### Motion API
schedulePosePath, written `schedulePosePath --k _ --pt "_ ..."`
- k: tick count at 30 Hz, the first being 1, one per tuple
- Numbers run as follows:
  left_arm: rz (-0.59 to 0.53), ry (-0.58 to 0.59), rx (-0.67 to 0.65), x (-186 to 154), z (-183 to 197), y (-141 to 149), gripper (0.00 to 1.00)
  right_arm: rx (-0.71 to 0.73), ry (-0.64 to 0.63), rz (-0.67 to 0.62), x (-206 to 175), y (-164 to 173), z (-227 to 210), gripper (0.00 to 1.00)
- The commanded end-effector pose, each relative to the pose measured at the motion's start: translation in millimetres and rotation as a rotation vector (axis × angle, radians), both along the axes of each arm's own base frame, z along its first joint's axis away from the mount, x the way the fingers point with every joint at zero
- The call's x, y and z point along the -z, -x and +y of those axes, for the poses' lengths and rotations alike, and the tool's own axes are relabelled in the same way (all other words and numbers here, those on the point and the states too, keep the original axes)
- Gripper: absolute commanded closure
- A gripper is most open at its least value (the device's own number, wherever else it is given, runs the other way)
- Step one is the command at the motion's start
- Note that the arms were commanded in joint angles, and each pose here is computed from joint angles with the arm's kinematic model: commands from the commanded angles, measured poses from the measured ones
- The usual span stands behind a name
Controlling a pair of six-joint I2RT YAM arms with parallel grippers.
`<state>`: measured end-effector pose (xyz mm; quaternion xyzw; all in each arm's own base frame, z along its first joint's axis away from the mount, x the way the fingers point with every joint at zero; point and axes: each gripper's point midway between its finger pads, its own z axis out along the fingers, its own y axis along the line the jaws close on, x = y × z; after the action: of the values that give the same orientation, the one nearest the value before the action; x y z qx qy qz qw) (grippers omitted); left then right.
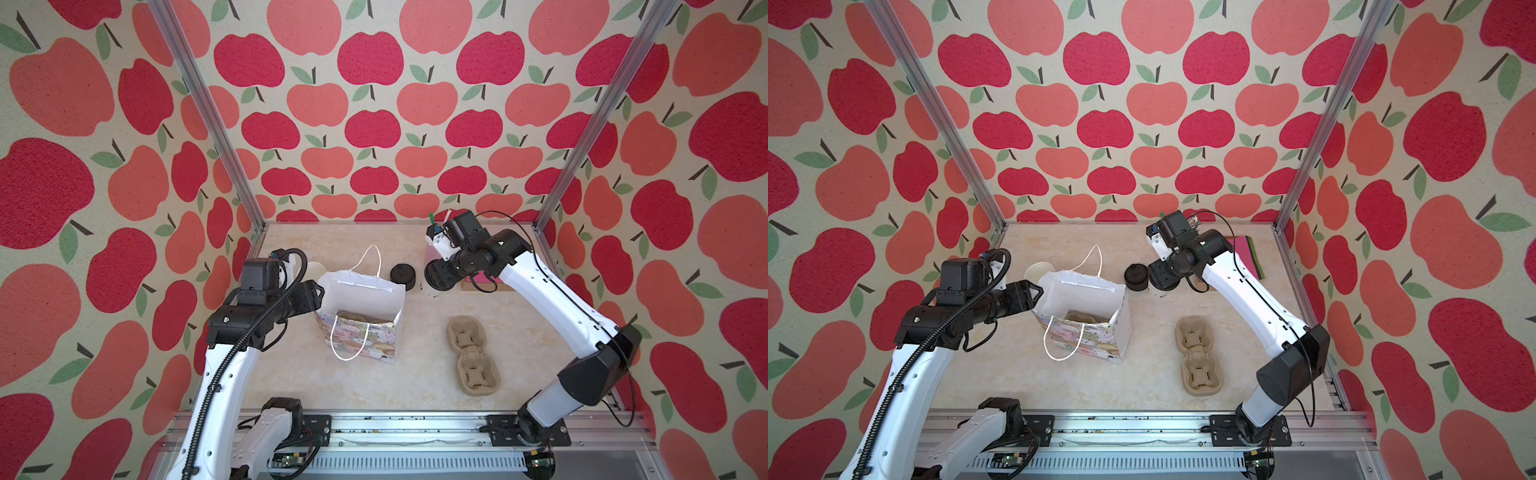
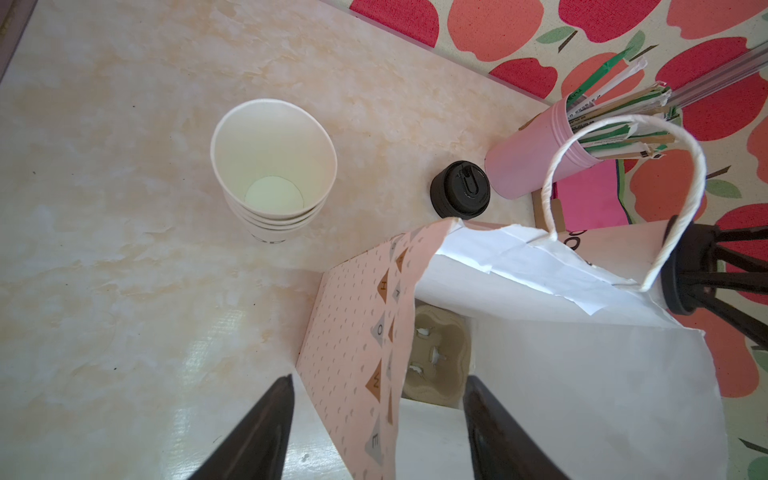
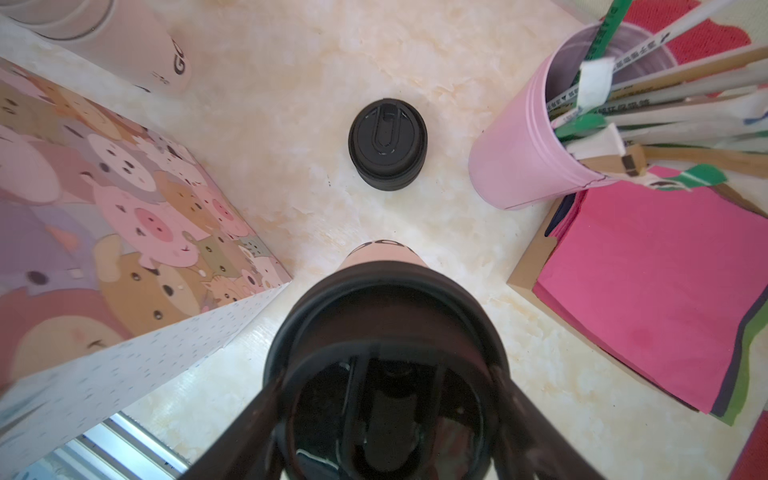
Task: Pack a coffee takeout order
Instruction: Pick up the coffee cup from the center of the table, then place the coffee cup in the cup tray.
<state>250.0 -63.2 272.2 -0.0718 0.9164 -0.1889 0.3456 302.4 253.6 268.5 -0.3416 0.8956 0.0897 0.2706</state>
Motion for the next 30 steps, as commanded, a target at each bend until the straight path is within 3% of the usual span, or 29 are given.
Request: schedulePosePath --k 1,13,22,30 --pt "0.001 -0.029 -0.012 6 6 -2 0.41 -0.053 -0.076 -0.048 -41 17 5 0.39" --pt "0.005 -0.006 -0.003 10 1 -12 0.78 -0.23 -0.182 -0.148 -114 56 38 0.4" --pt "0.008 0.007 0.005 12 -2 -14 0.99 -0.36 -0.222 -0.194 -145 88 66 0.41" --pt "0.005 0.02 0.014 12 -4 -14 1.0 -0.476 -0.271 -0.166 -150 116 97 0.41"
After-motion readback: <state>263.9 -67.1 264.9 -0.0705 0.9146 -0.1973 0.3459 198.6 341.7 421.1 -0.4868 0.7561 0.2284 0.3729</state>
